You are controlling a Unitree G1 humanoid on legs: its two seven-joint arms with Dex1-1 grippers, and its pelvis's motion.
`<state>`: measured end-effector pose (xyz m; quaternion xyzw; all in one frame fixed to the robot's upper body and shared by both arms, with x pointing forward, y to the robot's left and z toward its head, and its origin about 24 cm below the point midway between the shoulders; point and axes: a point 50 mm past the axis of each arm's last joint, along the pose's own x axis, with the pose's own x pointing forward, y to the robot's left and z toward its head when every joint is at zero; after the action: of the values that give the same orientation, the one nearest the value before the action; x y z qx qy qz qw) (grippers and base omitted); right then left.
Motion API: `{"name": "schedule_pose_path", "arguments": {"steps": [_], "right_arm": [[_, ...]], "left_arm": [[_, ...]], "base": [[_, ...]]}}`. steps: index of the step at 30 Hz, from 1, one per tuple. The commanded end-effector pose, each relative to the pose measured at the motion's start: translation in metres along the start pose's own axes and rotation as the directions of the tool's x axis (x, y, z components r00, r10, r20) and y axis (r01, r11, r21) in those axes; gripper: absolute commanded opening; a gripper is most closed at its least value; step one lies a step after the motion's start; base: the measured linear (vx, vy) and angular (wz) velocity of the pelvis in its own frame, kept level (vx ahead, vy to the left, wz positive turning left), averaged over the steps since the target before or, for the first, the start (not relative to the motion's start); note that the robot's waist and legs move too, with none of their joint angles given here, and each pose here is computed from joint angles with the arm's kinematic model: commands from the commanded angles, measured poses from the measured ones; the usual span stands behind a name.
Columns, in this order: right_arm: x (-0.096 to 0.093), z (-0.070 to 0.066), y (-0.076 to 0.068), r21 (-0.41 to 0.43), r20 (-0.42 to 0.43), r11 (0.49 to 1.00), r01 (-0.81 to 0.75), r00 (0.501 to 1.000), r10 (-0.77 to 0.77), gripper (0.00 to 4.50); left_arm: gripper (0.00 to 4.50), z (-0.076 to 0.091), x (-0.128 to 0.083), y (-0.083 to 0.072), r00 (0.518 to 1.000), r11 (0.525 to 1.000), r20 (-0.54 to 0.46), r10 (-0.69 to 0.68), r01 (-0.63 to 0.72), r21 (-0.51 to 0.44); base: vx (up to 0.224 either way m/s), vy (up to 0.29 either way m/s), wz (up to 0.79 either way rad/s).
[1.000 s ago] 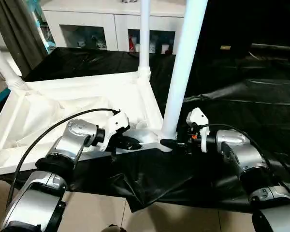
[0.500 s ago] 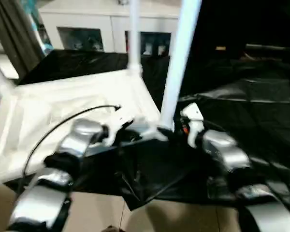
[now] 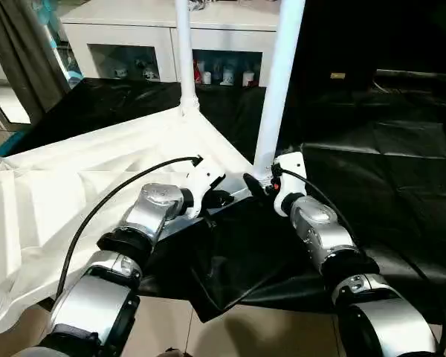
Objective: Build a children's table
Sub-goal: Rotate leg to tighten
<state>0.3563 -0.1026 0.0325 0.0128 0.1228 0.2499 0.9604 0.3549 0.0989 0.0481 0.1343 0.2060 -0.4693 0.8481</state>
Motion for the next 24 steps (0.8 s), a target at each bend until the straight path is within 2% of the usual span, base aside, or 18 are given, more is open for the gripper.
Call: {"name": "schedule_pose_path", "arguments": {"steps": [1,2,5,7,11,15,19,20,22,23,24], "right_arm": [[0.004,-0.002,0.032,-0.047,-0.024,0.962,-0.268,0.963,0.267,3.84],[0.004,-0.002,0.032,-0.047,-0.024,0.962,-0.268,0.963,0.267,3.84],[-0.009,-0.002,0.018,-0.103,-0.061,0.925,-0.366,0.93,0.362,3.84],[-0.021,-0.005,0.005,-0.16,-0.119,0.884,-0.438,0.898,0.423,3.84],[-0.034,0.0,-0.008,-0.179,-0.135,0.843,-0.507,0.862,0.489,3.84],[-0.041,0.005,-0.012,-0.178,-0.126,0.817,-0.548,0.836,0.534,3.84],[-0.046,0.003,-0.012,-0.177,-0.149,0.785,-0.593,0.805,0.575,3.84],[-0.047,0.002,-0.011,-0.173,-0.156,0.776,-0.606,0.795,0.586,3.69],[-0.047,0.002,-0.01,-0.163,-0.156,0.769,-0.618,0.785,0.599,3.69],[-0.047,0.002,-0.01,-0.162,-0.156,0.768,-0.619,0.785,0.6,3.43],[-0.048,0.001,-0.009,-0.157,-0.154,0.766,-0.623,0.781,0.605,3.36]], "left_arm": [[0.0,0.014,0.008,-0.017,0.988,0.988,0.074,-0.138,0.133,0.073],[0.0,0.014,0.008,-0.017,0.988,0.988,0.074,-0.138,0.133,0.073],[0.0,0.004,-0.003,-0.013,0.981,0.977,0.036,-0.19,0.186,0.1],[0.0,-0.001,-0.014,-0.012,0.966,0.96,0.016,-0.258,0.255,0.115],[0.0,-0.007,-0.027,-0.011,0.938,0.93,-0.013,-0.347,0.346,0.123],[0.0,-0.008,-0.034,-0.008,0.933,0.925,-0.022,-0.36,0.36,0.119],[0.0,-0.01,-0.039,-0.007,0.926,0.918,-0.034,-0.376,0.377,0.121],[0.0,-0.01,-0.04,-0.007,0.924,0.917,-0.036,-0.38,0.381,0.121],[0.0,-0.01,-0.04,-0.008,0.923,0.915,-0.037,-0.383,0.384,0.122],[0.0,-0.01,-0.04,-0.008,0.923,0.915,-0.037,-0.383,0.384,0.122],[0.0,-0.01,-0.04,-0.008,0.923,0.915,-0.036,-0.383,0.384,0.122]], "base": [[0.0,0.0,0.0],[0.0,0.0,0.0],[0.0,0.0,0.0],[0.0,0.0,0.0],[0.0,0.0,0.0],[0.0,0.0,0.0],[0.0,0.0,0.0],[0.0,0.0,0.0],[0.0,0.0,0.0],[0.0,0.0,0.0],[0.0,0.0,0.0]]}}
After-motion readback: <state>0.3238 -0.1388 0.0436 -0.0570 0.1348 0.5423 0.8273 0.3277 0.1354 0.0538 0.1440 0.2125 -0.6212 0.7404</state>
